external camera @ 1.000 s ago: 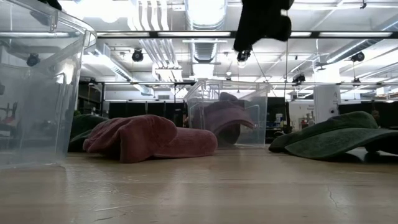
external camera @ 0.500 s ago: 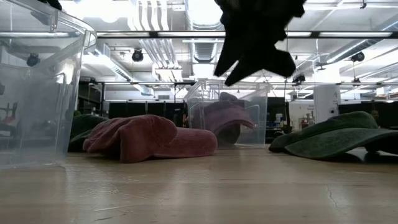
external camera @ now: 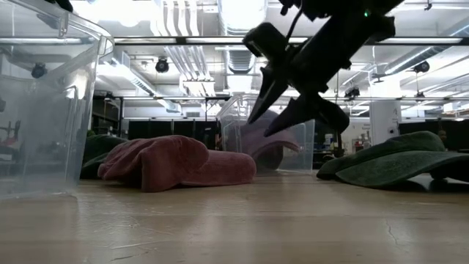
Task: Pick & Place hat
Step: Put the dark red cap into the top transparent bin
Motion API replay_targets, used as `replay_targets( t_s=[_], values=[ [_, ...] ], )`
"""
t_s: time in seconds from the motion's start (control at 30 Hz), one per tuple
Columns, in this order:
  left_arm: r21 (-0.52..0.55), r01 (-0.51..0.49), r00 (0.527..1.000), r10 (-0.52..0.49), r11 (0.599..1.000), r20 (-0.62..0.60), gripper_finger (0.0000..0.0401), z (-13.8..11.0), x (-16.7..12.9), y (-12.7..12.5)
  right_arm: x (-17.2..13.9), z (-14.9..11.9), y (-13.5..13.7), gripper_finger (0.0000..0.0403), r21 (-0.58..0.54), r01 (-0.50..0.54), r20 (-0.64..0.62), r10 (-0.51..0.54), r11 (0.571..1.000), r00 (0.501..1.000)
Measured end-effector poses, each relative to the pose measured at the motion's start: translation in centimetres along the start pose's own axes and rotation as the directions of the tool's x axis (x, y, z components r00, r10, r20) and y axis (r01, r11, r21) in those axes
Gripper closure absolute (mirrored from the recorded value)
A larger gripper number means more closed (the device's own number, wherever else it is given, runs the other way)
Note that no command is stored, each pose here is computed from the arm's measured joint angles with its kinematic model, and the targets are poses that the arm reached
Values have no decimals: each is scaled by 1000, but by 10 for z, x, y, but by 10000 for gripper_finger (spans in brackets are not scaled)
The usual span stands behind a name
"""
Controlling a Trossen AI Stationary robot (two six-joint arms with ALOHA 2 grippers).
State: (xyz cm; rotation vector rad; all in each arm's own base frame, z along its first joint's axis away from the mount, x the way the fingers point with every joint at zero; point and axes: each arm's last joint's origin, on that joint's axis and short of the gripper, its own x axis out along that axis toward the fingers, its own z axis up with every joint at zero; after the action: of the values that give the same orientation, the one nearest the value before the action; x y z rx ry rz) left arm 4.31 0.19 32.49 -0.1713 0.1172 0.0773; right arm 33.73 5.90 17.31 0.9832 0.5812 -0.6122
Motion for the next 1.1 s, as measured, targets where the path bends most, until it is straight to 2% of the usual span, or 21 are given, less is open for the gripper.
replay_targets(
  t_s=[0.27, 0.57, 0.83, 1.1],
  values=[
    [4, 0, 1000, 0, 1000, 2, 401, 1, -1, 0, 7, 12, -14, 263, 31, 39, 40, -40, 999, 998],
    [29, 2, 1000, -2, 1000, 17, 401, 4, -3, 0, 19, 11, -22, 261, 34, 72, 40, -73, 997, 997],
    [52, 2, 1000, -2, 999, 16, 401, 4, -3, 0, 47, 2, -26, 262, 54, 21, 16, -22, 998, 1000],
    [61, 1, 1000, -1, 998, 3, 401, 1, -1, 0, 58, 11, -27, 262, 55, -5, 34, 4, 998, 999]
  ],
)
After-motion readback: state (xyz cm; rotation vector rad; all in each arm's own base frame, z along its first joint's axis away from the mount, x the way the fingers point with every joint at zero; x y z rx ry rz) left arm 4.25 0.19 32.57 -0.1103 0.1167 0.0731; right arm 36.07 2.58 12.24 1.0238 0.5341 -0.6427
